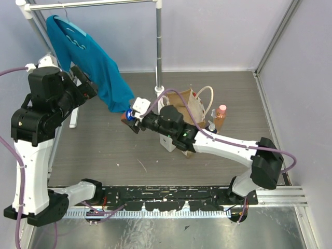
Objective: Take the personal care products out of the canvas bag
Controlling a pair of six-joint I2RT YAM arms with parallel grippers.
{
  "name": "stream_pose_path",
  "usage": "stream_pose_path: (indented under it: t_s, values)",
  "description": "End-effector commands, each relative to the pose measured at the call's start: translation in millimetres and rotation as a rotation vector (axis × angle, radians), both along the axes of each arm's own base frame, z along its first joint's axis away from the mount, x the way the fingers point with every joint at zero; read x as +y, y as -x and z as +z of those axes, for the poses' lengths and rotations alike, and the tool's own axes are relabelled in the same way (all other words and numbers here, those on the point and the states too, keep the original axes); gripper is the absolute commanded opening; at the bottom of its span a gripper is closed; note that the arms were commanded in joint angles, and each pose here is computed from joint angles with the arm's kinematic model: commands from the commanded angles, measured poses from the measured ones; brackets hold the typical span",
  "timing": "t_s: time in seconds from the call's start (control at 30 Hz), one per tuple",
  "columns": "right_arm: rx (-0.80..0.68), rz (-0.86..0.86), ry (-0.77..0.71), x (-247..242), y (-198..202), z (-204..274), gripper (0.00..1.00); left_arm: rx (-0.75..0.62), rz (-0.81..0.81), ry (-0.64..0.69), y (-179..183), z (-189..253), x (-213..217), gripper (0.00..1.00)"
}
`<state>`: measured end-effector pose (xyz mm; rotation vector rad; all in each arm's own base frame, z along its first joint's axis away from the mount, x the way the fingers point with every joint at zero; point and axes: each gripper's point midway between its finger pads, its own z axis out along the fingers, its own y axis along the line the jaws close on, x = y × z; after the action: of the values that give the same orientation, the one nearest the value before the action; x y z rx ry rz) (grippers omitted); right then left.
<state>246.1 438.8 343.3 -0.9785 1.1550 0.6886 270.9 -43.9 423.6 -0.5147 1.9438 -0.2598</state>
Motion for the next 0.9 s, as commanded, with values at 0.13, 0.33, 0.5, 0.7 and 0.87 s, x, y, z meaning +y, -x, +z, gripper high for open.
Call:
stream_pose_path:
  t_s: [0.13, 0.33, 0.5, 0.7, 0.87]
  values:
    - [0.051, -0.136, -0.104, 0.8, -28.3, -21.9, 0.01, -0.139, 0.005, -0.029, 13.9, 27.9, 11.1, 0.99]
    - [0.134, -0.182, -0.045, 10.2, -42.9, -70.8, 0.07, -0.142, -0.014, -0.034, 13.1, 26.7, 8.6, 0.99]
    - [0.209, -0.19, 0.002, 16.8, -46.1, -112.5, 0.14, -0.112, -0.044, -0.032, 8.7, 19.9, 1.9, 0.99]
    - [0.295, -0.189, 0.092, 23.2, -45.2, -150.1, 0.17, -0.119, -0.066, -0.018, 6.1, 19.4, -3.6, 0.98]
    - [0.322, -0.185, 0.135, 21.8, -43.1, -163.6, 0.32, -0.107, -0.081, 0.0, 2.2, 15.5, -8.8, 0.98]
